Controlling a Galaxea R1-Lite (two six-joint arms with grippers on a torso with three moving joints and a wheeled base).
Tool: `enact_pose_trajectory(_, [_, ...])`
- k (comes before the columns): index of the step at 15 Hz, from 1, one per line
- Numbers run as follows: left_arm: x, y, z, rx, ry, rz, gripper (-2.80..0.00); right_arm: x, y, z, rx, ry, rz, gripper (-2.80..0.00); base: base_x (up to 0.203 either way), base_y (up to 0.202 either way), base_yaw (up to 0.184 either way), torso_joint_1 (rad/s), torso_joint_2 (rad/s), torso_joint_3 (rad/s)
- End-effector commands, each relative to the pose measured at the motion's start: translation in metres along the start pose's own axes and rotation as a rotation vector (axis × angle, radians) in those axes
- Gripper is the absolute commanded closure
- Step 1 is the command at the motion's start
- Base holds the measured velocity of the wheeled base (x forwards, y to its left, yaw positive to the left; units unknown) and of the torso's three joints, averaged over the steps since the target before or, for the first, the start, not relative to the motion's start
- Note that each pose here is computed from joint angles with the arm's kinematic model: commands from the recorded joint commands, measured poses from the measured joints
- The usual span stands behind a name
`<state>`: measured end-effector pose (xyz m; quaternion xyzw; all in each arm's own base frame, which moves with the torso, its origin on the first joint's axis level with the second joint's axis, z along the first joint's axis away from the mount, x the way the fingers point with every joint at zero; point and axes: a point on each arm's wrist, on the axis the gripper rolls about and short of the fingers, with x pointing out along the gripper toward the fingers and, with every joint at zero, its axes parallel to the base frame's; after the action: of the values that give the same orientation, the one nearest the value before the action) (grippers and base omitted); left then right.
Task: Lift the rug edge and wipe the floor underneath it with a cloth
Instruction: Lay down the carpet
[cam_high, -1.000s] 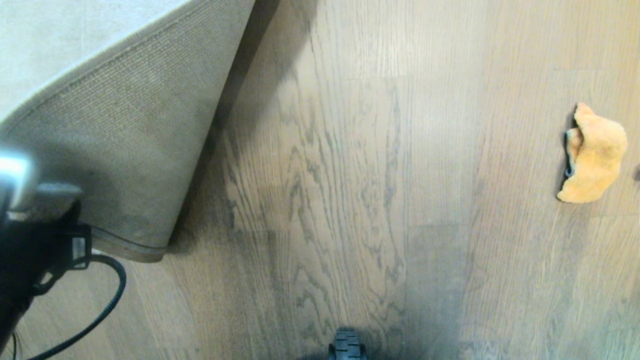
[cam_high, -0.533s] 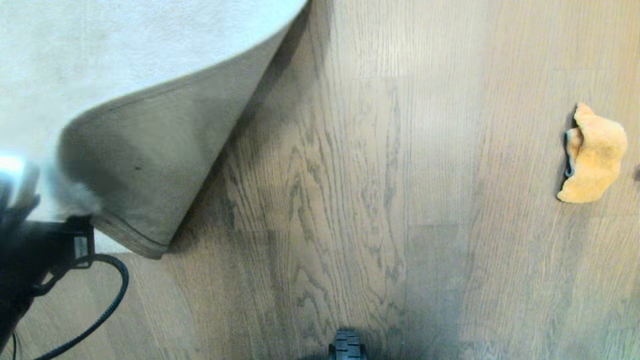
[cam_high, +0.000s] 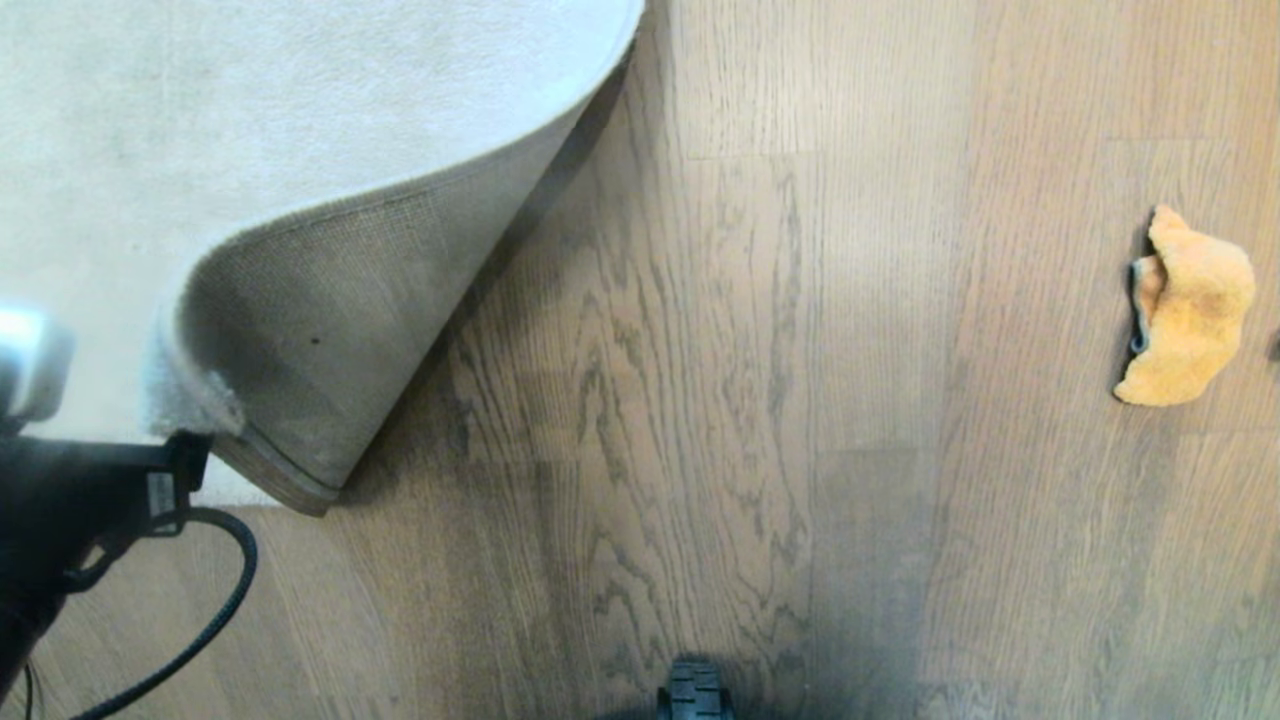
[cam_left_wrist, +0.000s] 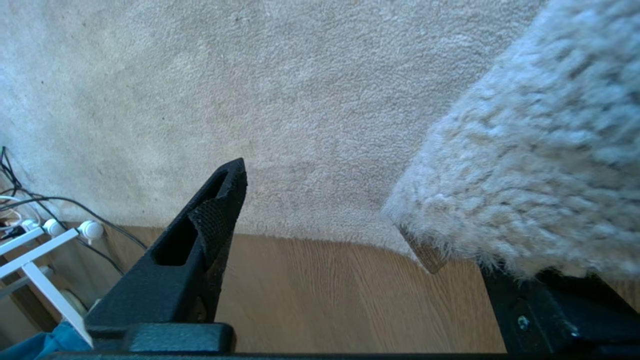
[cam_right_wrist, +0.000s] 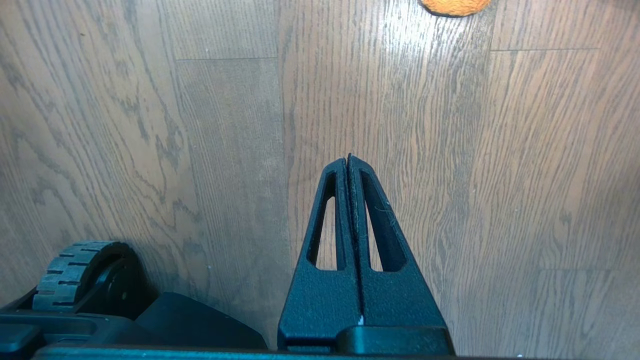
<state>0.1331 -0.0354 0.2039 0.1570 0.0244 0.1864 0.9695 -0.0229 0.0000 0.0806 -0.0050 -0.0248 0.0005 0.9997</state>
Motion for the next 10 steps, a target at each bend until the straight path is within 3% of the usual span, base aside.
enact_pose_trajectory(1, [-0.002, 0.001, 0.002, -0.017, -0.014, 0.002, -2.8, 0.0, 0.0, 0.0, -0.001, 0.001, 0.0, 0.0, 0.0, 0.0, 0.0, 0.0, 0.0, 0.0])
enact_pose_trajectory(10, [-0.029, -0.015, 0.014, -0.181, -0.094, -0.239, -2.8, 0.0, 0.0, 0.0, -0.001, 0.001, 0.0, 0.0, 0.0, 0.0, 0.0, 0.0, 0.0, 0.0])
